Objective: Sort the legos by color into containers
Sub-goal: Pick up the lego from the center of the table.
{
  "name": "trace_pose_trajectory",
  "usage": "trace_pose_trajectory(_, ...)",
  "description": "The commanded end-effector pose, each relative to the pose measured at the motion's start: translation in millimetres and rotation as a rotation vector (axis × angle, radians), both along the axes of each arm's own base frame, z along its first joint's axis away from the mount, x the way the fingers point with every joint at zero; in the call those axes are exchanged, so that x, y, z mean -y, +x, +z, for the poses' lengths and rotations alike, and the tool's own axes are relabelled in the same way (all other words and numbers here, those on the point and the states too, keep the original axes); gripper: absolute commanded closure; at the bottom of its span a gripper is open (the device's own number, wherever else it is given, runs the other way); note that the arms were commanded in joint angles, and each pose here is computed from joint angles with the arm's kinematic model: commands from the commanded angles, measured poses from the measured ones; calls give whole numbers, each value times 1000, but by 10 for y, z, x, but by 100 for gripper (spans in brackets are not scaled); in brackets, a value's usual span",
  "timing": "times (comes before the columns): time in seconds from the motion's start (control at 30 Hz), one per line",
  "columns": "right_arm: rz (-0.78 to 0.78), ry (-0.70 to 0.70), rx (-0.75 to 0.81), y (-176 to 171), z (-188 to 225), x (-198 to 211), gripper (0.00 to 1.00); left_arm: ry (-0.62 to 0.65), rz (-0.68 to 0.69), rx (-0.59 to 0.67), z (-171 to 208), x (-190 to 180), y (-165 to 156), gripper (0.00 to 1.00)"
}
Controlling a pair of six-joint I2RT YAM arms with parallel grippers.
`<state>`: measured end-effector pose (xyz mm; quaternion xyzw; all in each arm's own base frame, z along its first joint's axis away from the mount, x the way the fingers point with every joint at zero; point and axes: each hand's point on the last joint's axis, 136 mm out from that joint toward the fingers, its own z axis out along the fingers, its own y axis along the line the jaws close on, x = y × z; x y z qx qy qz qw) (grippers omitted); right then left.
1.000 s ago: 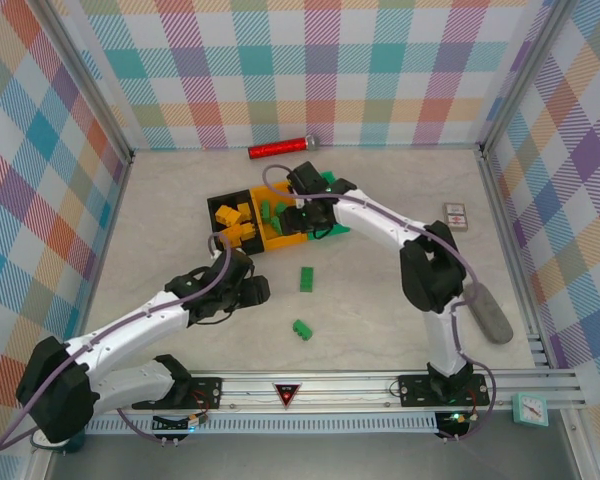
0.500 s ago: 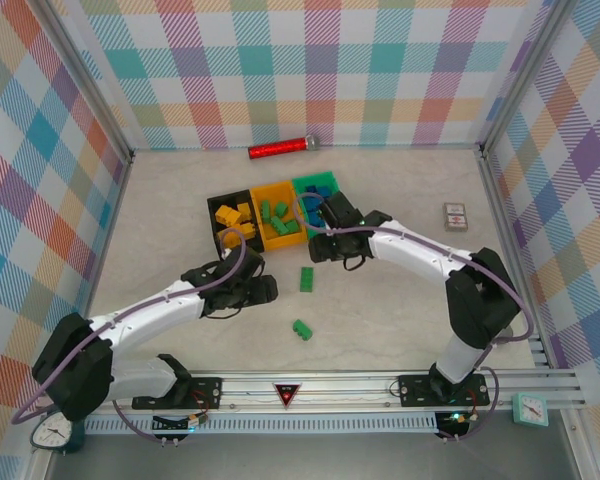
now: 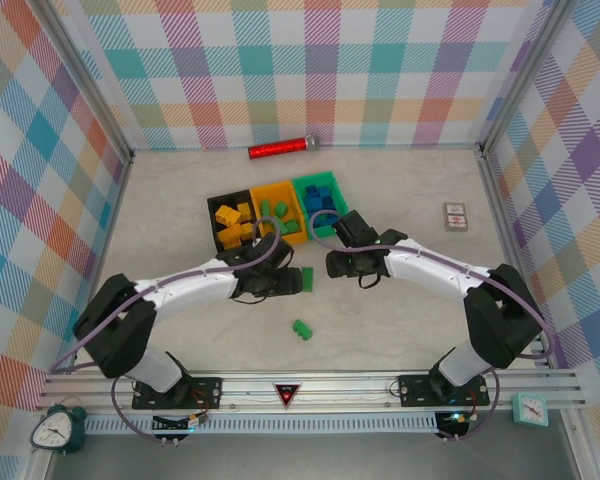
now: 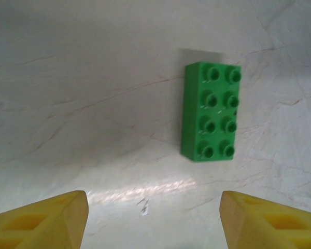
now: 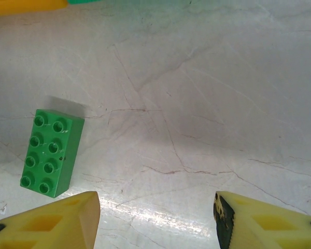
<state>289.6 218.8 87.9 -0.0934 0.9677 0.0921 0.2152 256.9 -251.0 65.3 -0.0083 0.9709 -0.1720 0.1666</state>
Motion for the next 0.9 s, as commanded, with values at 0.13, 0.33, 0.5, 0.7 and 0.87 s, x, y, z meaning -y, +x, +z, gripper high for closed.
trace_pose_trajectory(0.13,-87,-8,6,25,-24,209,40,149,-86,-125,-306,243,31,35)
trace_pose_trajectory(0.33,-92,-3,6,-37,-53,264,39,225,-113,-158,-448,353,117,36)
trace_pose_trajectory(0.5,-96,-8,6,-76,-77,317,39,274,-128,-187,-517,376,146,55)
trace_pose_trajectory(0.7,-100,-4,5,-93,-92,335,39,326,-127,-177,-480,311,169,87)
trace_pose_trajectory(0.87,-96,6,-2,-102,-111,311,39,357,-126,-127,-314,260,243,89)
